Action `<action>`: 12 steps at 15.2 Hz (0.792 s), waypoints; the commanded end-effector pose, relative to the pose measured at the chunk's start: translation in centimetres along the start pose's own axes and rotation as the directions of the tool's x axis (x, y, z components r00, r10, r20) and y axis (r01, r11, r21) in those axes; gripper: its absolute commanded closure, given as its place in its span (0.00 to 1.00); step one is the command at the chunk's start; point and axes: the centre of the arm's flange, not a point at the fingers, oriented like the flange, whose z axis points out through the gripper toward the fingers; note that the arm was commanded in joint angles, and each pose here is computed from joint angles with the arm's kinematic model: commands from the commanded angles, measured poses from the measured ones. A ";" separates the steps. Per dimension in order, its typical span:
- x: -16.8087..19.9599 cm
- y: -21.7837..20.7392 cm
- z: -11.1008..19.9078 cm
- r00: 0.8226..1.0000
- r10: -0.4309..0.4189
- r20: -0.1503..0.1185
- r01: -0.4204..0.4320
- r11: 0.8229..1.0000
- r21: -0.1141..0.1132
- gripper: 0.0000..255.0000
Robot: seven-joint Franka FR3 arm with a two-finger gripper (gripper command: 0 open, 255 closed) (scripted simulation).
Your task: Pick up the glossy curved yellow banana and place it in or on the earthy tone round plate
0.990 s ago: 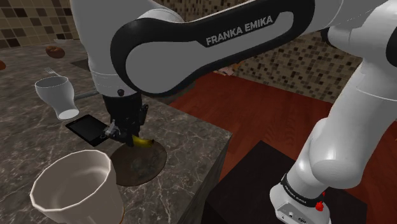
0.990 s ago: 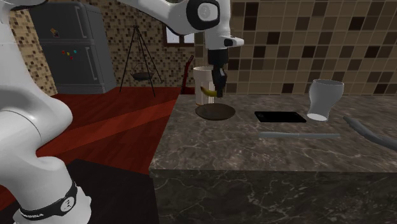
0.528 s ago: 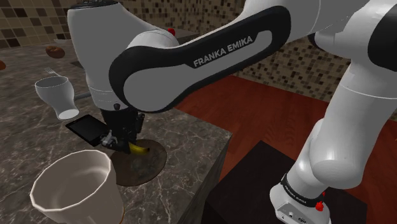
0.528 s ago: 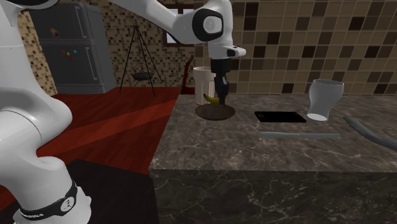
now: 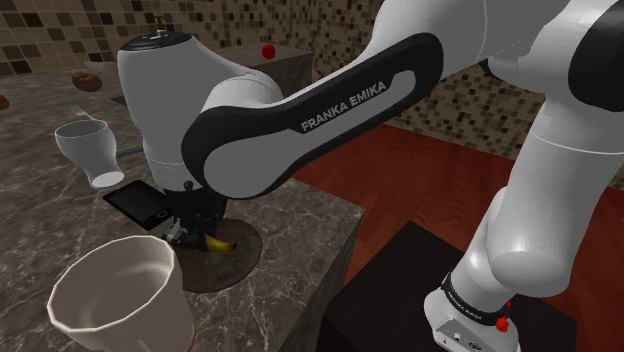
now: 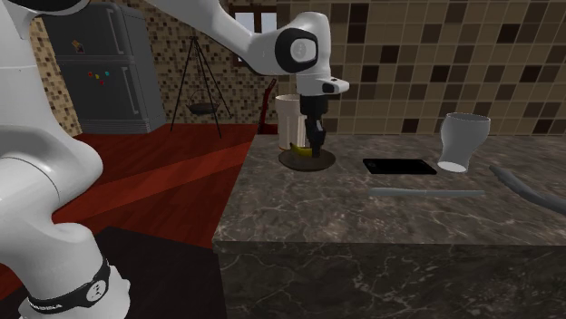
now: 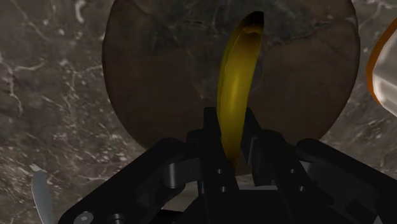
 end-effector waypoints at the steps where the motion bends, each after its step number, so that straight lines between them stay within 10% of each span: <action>1: 0.0 0.0 0.1 1.000 0.000 0.000 0.000 1.000 0.000 1.00; 5: 0.0 0.0 0.1 1.000 0.000 0.000 0.000 1.000 0.000 1.00; 6: 0.0 0.0 0.1 1.000 0.000 0.000 0.000 1.000 0.000 0.00; 12: 0.0 0.0 -1.3 1.000 0.000 0.000 0.000 1.000 0.000 0.00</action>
